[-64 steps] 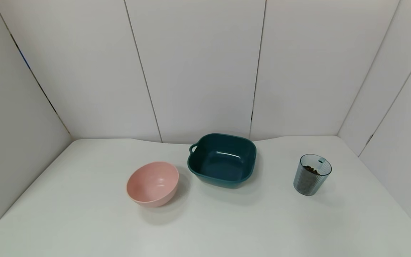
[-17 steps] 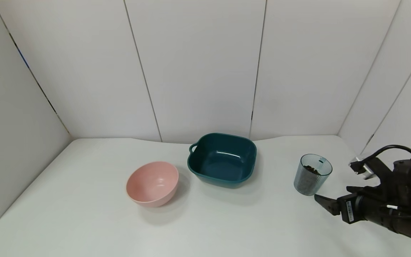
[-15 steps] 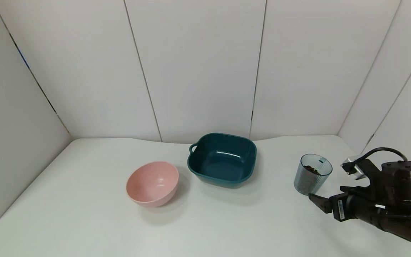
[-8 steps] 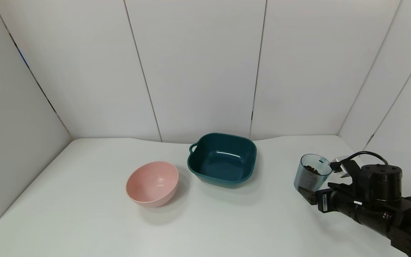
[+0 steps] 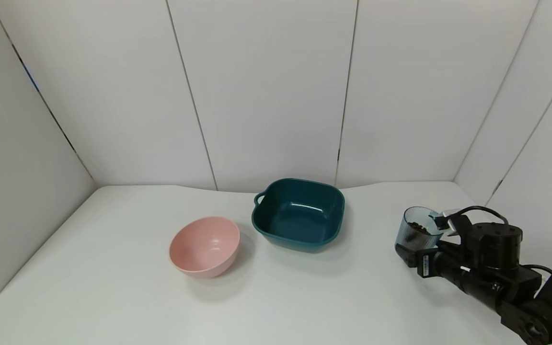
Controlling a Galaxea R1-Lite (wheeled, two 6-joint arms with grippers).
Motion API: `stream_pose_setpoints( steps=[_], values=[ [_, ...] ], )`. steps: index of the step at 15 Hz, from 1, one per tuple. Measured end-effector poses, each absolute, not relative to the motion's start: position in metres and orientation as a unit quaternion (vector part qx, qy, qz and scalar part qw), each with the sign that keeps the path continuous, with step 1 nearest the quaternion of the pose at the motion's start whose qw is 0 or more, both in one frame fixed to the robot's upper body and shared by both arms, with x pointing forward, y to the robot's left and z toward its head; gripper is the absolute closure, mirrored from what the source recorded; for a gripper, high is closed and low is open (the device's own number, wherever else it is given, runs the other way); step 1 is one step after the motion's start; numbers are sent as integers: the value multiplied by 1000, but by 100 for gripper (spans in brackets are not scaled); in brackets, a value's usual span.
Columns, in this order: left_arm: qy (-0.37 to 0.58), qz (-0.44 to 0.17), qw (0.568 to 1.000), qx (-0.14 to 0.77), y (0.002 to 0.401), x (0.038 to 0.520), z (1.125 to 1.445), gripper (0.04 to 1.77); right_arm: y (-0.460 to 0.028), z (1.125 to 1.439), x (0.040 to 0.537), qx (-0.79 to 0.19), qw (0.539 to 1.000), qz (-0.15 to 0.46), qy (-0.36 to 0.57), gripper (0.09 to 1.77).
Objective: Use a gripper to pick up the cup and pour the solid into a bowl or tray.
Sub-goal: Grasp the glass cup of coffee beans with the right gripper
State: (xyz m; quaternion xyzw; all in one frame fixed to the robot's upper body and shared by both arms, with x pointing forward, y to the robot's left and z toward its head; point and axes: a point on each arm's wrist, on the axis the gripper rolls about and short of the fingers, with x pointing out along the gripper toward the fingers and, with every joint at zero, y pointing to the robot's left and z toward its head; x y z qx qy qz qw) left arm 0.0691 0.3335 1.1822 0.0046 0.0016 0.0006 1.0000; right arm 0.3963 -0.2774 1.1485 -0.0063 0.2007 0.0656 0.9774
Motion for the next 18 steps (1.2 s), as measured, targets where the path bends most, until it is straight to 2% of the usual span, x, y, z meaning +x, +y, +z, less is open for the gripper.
stream_pose_setpoints(
  steps=[18],
  values=[
    [2,1,1000,5,334,69,1182,9,-278,1143,420,2,981,50,185,15]
  ],
)
